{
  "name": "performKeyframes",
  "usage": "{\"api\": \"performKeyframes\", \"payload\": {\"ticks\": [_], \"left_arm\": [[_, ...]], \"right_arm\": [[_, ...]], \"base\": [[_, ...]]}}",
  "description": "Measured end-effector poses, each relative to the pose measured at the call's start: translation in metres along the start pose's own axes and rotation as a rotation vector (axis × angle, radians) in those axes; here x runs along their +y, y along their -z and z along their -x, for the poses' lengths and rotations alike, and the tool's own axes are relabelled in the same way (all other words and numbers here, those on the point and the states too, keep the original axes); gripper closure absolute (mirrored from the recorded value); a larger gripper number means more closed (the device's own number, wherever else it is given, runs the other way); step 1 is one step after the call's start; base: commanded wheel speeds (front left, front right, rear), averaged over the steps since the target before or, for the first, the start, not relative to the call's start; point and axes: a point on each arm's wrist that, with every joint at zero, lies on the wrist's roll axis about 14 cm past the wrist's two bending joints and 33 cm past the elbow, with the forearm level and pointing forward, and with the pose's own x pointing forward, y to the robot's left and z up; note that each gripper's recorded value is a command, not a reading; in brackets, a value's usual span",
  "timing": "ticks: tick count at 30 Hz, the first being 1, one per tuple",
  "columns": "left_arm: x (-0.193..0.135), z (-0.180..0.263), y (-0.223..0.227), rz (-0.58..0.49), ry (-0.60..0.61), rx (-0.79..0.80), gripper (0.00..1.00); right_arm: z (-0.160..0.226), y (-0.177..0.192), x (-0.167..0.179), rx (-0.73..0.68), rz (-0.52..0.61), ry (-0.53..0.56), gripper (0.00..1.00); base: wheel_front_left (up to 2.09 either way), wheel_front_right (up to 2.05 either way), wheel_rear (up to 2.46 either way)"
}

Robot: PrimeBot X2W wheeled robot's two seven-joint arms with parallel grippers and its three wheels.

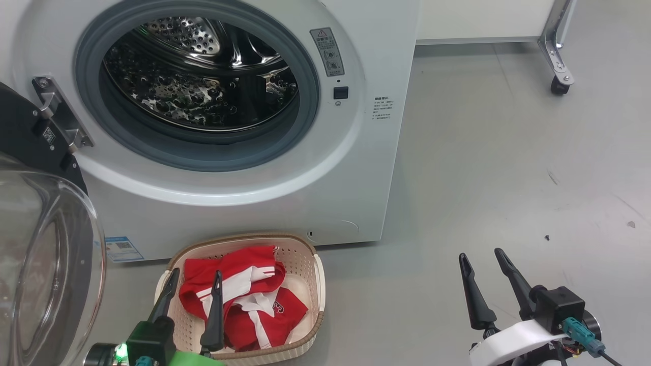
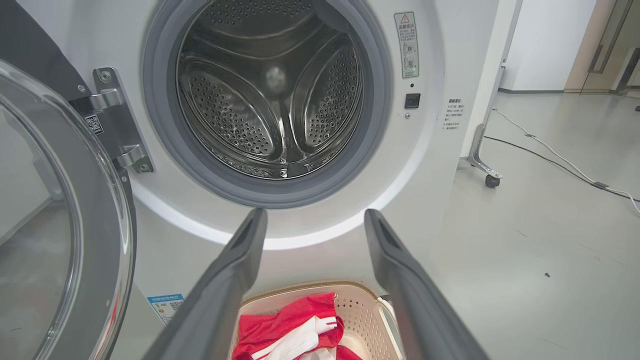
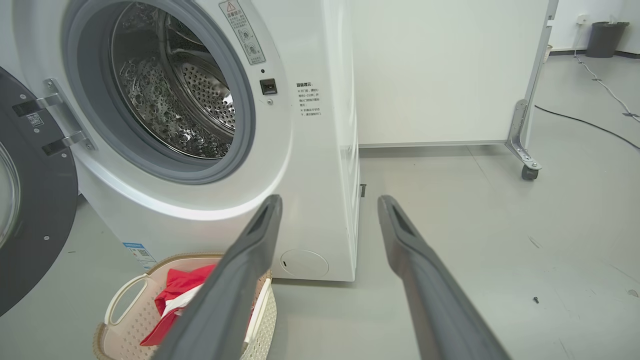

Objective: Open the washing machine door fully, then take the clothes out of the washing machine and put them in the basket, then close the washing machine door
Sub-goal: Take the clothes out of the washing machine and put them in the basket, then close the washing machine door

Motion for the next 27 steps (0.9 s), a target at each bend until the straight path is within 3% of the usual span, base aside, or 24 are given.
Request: {"api": "performKeyframes", "payload": {"ticks": [27], "left_arm": [[-0.006,0.008,-0.012,-0.009,0.011,-0.019,0.0]], "right_arm": [[0.003,-0.004,0.003,-0.015,-0.004,0.003,0.0]], "base": [[-0.01,0.01,0.0]]}}
